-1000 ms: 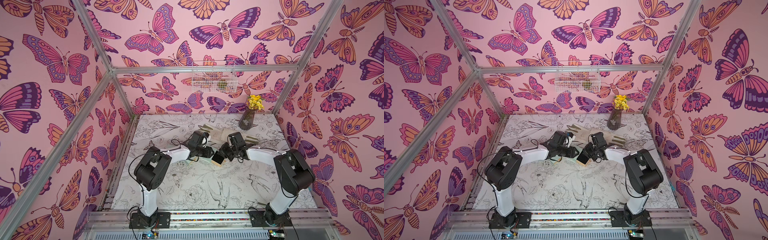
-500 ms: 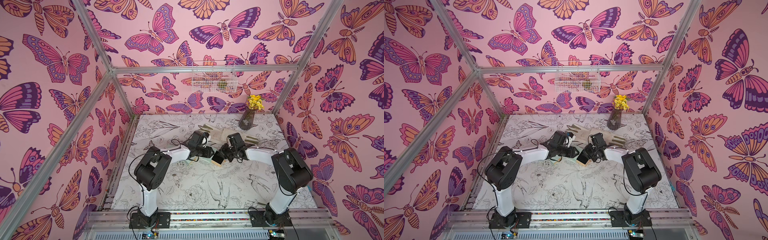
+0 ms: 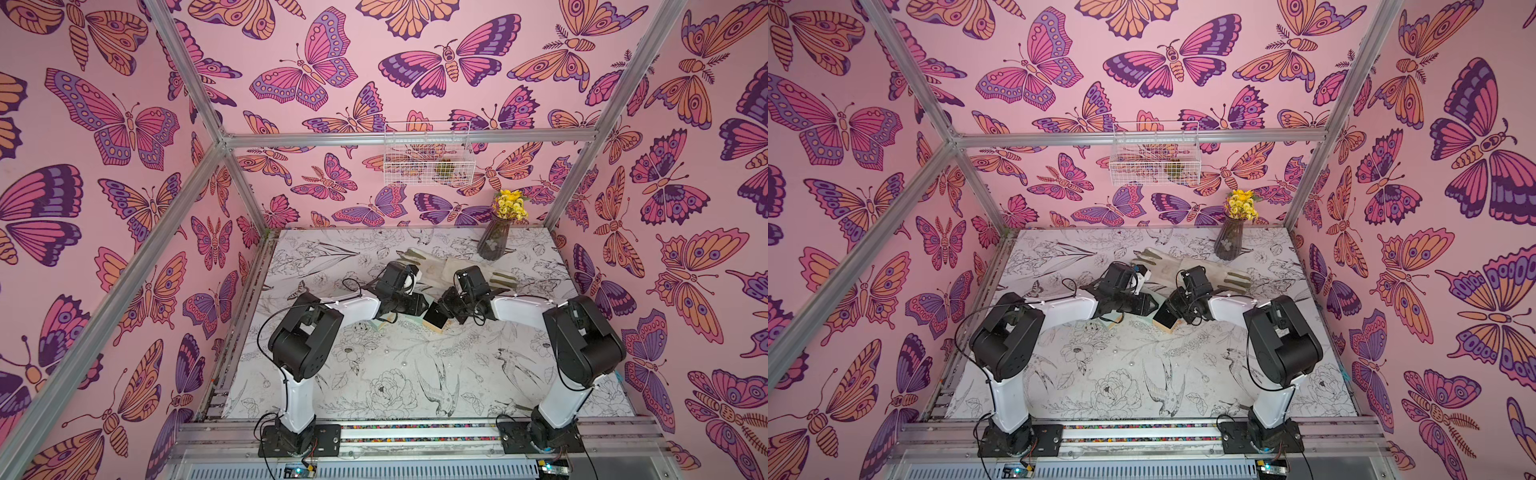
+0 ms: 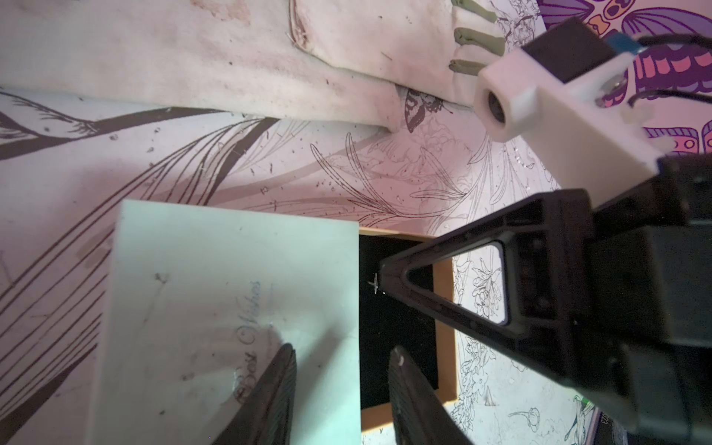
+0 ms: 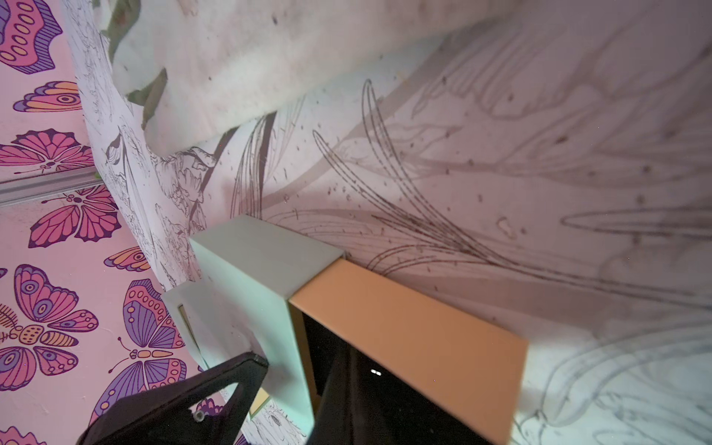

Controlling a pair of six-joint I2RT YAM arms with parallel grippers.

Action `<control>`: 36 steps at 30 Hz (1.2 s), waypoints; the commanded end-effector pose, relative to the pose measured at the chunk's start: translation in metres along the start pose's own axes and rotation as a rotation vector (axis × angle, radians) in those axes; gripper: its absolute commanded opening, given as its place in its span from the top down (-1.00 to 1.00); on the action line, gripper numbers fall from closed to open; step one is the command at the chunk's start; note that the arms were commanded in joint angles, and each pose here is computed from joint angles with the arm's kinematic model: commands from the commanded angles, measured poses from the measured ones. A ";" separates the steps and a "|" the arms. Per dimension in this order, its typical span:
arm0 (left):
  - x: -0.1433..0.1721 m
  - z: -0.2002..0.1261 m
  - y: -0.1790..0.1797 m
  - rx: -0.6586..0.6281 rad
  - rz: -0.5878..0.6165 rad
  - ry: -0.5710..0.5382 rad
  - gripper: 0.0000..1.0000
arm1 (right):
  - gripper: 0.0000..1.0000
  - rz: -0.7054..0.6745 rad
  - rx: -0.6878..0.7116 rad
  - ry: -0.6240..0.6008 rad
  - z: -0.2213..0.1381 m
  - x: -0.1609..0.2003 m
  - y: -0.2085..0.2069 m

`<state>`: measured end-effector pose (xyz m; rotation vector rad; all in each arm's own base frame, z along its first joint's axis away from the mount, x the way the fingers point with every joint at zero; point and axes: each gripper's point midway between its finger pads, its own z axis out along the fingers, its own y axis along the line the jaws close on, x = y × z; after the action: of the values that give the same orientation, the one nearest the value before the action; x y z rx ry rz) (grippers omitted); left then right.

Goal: Place the earrings into the drawer-style jewelry box
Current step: Insert the earring into the inner lining.

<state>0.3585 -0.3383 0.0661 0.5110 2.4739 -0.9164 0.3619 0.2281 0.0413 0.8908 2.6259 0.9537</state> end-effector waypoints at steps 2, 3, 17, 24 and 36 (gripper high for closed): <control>0.015 0.007 0.006 -0.011 -0.011 0.052 0.14 | 1.00 -0.015 0.065 -0.007 0.000 0.003 -0.018; 0.015 0.007 0.006 -0.010 -0.010 0.053 0.14 | 1.00 -0.017 0.068 -0.008 0.000 0.002 -0.019; 0.016 0.007 0.006 -0.012 -0.012 0.055 0.14 | 1.00 -0.033 0.088 -0.002 -0.003 0.006 -0.025; 0.015 0.007 0.006 -0.010 -0.009 0.053 0.14 | 1.00 -0.042 0.092 -0.007 -0.006 0.005 -0.023; 0.016 0.007 0.005 -0.007 -0.011 0.056 0.14 | 0.66 -0.094 0.063 -0.059 -0.029 -0.003 -0.003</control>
<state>0.3581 -0.3388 0.0661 0.5127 2.4735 -0.9174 0.3511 0.2136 0.0502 0.8210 2.6458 0.8498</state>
